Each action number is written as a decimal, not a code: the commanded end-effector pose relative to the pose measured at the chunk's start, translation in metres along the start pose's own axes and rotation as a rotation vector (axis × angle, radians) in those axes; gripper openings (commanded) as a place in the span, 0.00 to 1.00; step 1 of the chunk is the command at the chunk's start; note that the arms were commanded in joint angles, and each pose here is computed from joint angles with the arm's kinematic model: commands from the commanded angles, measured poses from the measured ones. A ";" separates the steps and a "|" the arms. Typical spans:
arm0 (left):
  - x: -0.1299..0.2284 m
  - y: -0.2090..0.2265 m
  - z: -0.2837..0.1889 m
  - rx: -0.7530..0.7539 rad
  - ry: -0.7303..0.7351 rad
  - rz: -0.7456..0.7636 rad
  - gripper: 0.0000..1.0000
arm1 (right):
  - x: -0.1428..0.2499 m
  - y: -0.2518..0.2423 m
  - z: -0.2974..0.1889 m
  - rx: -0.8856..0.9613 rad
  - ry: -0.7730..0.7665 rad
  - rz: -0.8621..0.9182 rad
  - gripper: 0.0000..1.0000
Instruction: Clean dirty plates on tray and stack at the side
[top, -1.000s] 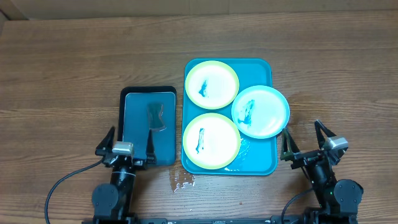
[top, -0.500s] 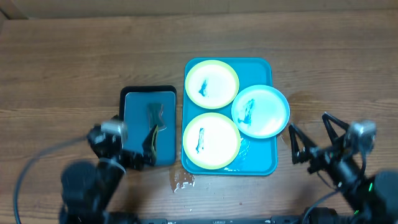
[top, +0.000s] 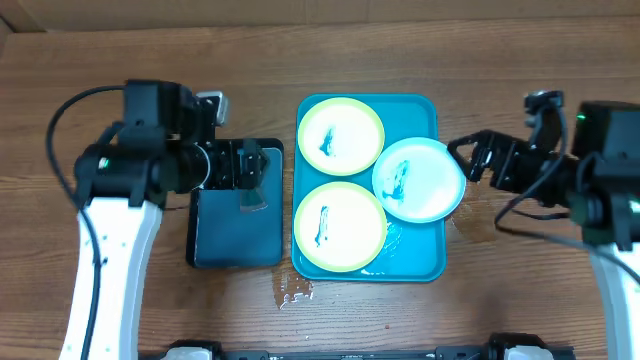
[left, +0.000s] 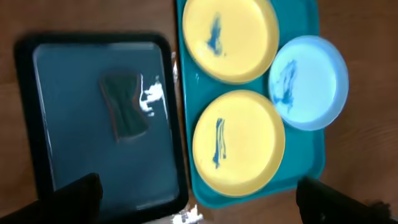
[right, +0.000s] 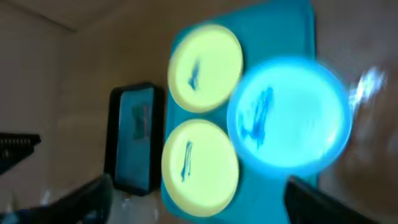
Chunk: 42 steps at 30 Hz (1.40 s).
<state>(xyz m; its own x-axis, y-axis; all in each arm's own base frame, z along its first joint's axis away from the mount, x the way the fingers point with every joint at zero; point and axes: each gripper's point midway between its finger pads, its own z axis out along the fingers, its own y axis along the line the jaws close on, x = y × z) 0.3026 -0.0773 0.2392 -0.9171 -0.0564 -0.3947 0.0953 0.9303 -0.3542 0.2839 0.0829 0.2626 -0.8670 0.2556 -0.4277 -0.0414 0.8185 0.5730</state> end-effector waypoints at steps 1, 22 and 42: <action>0.011 0.024 0.025 -0.092 0.131 -0.074 1.00 | 0.057 -0.014 0.049 0.082 0.252 -0.014 0.82; 0.069 0.094 0.227 -0.297 0.479 -0.160 0.04 | 0.142 -0.041 0.131 0.213 0.425 -0.008 0.43; 0.063 0.093 0.210 -0.309 0.461 -0.154 0.04 | 0.156 -0.055 0.175 0.246 0.487 -0.053 0.46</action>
<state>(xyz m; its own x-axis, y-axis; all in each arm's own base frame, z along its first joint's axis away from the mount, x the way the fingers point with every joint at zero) 0.3472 -0.0654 0.0045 -0.9932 -0.1134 0.0263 -0.1151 0.9907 -0.0728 0.2344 0.1664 0.0461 -0.9993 -0.0070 -0.0368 -0.0199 0.9321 0.3616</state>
